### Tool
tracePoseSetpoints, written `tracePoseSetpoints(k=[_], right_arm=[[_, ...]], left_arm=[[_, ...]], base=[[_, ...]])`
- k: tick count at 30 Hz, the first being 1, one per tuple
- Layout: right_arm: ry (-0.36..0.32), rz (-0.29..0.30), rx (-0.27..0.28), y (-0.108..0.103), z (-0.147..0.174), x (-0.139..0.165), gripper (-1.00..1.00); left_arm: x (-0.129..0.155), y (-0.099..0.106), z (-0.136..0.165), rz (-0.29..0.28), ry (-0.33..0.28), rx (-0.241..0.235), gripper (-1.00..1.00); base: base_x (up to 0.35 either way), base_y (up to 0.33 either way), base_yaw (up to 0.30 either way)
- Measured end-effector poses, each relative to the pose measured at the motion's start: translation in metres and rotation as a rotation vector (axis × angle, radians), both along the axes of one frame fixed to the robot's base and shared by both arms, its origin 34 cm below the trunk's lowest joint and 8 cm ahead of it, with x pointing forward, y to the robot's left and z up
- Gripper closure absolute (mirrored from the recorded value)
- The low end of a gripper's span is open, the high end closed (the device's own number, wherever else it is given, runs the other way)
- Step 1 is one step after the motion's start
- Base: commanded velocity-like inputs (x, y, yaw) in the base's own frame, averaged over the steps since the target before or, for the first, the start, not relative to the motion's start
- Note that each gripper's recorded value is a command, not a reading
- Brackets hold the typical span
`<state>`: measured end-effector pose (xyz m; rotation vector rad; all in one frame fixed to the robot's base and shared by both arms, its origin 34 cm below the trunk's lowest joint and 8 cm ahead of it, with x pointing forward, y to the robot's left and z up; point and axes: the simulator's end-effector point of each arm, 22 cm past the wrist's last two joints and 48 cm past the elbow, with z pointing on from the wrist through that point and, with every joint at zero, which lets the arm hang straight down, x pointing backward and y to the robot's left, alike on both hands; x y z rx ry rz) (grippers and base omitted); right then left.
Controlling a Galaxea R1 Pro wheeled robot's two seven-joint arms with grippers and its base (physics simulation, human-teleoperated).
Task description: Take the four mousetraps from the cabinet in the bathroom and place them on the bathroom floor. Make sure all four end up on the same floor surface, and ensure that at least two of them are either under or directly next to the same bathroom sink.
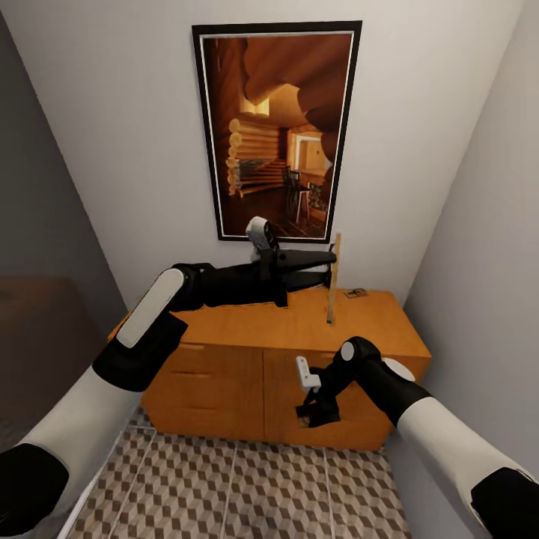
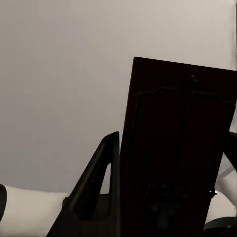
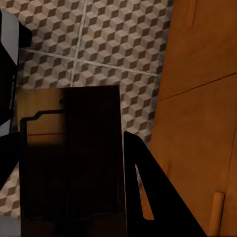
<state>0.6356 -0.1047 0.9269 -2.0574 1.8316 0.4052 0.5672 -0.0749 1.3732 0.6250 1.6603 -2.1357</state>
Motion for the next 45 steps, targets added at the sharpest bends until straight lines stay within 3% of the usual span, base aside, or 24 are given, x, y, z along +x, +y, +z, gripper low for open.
tracePoseSetpoints(k=[9, 14, 20, 22, 26, 28, 30, 31, 32, 40, 45], right_arm=[[0.055, 0.008, -0.027, -0.018, -0.005, -0.012, 1.00], [0.069, -0.008, -0.042, -0.032, -0.010, -0.014, 1.00], [0.071, -0.049, -0.055, -0.056, -0.012, -0.011, 1.00], [0.070, -0.084, -0.032, -0.061, -0.007, -0.005, 1.00], [0.090, -0.118, -0.004, -0.069, 0.000, -0.004, 1.00], [0.106, -0.168, 0.006, -0.094, 0.007, -0.001, 1.00], [0.108, -0.189, 0.016, -0.101, 0.010, 0.001, 1.00], [0.118, -0.214, 0.017, -0.117, 0.013, 0.001, 1.00], [0.129, -0.229, 0.017, -0.127, 0.015, 0.000, 1.00], [0.151, -0.299, 0.040, -0.161, 0.025, 0.000, 1.00], [0.163, -0.317, 0.022, -0.176, 0.020, -0.006, 1.00]], left_arm=[[0.030, 0.064, 0.000, 0.074, 0.052, -0.016, 1.00], [0.036, 0.080, 0.002, 0.094, 0.059, -0.024, 1.00], [0.041, 0.089, -0.007, 0.115, 0.066, 0.003, 1.00], [0.039, 0.086, -0.018, 0.108, 0.073, 0.031, 1.00], [0.019, 0.061, -0.054, 0.041, 0.100, 0.121, 1.00], [-0.007, 0.038, -0.095, -0.034, 0.128, 0.224, 1.00], [-0.018, 0.031, -0.110, -0.065, 0.141, 0.259, 1.00], [-0.033, 0.022, -0.132, -0.102, 0.153, 0.312, 1.00], [-0.040, 0.019, -0.142, -0.122, 0.163, 0.333, 1.00], [-0.050, 0.015, -0.157, -0.146, 0.175, 0.368, 1.00], [-0.052, 0.013, -0.179, -0.133, 0.167, 0.446, 1.00]], base=[[0.000, 0.000, 0.000], [0.000, 0.000, 0.000], [0.000, 0.000, 0.000], [0.000, 0.000, 0.000], [0.000, 0.000, 0.000], [0.000, 0.000, 0.000], [0.000, 0.000, 0.000], [0.000, 0.000, 0.000], [0.000, 0.000, 0.000], [0.000, 0.000, 0.000], [0.000, 0.000, 0.000]])
